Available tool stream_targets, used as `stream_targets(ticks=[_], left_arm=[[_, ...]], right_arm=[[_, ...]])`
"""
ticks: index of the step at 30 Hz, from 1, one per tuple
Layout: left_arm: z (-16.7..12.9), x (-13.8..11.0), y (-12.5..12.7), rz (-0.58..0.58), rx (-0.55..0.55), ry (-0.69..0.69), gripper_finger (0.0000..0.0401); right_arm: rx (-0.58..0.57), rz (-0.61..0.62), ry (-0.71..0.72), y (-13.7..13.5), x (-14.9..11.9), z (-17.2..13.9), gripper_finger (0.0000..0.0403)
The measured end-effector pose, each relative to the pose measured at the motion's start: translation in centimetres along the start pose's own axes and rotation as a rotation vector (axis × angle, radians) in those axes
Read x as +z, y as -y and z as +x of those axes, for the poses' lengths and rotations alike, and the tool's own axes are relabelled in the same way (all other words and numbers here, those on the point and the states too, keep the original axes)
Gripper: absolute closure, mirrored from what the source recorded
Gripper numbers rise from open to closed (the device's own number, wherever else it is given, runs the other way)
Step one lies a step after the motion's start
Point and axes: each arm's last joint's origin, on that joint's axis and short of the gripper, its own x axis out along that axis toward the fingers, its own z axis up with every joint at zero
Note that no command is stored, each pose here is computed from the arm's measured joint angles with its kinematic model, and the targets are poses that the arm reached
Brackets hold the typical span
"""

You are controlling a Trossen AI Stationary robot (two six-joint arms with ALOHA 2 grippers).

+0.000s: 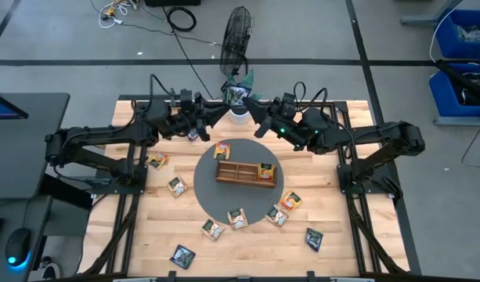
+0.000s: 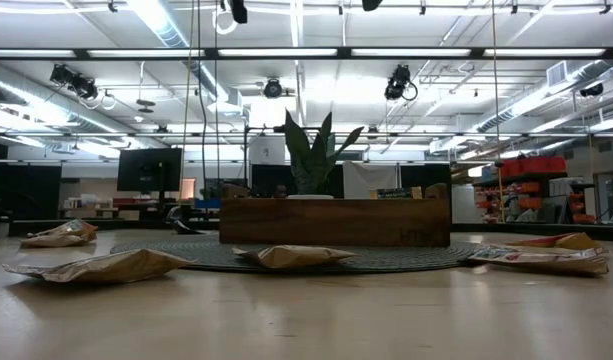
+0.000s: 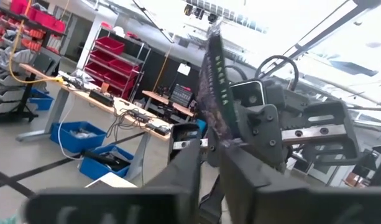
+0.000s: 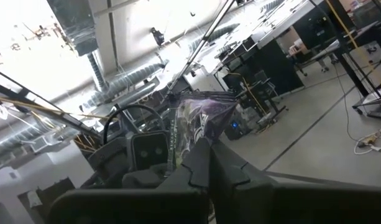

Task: Pick & Place Tea
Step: Put the blue tea bag into the middle section of the wooden organizer

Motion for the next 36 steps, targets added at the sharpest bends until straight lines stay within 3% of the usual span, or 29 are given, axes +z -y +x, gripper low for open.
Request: stream_targets(ticks=[3,19,31,33,36], left_arm=[[0.0,0.0,0.0,-0.003,-0.004,0.005,0.0392],[0.0,0.0,0.2,-0.034,-0.039,-0.009,0.04],[-1.1,0.6,0.6,-0.009,-0.053,-0.073,0.04],[-1.4,0.8,0.7,-0.006,-0.053,-0.075,0.0401],[-1.5,1.0,0.7,-0.006,-0.057,-0.068,0.0401]], right_arm=[[-0.002,-0.003,-0.006,0.0,-0.1,0.0,0.0403],[-0.004,-0.027,-0.021,0.1,-0.2,0.0,0.0398],[0.058,-0.099,-0.14,0.1,-0.9,-0.2,0.0295],[0.047,-0.084,-0.155,0.2,-1.0,-0.2,0.03],[0.05,-0.08,-0.165,0.2,-1.1,-0.3,0.0344]])
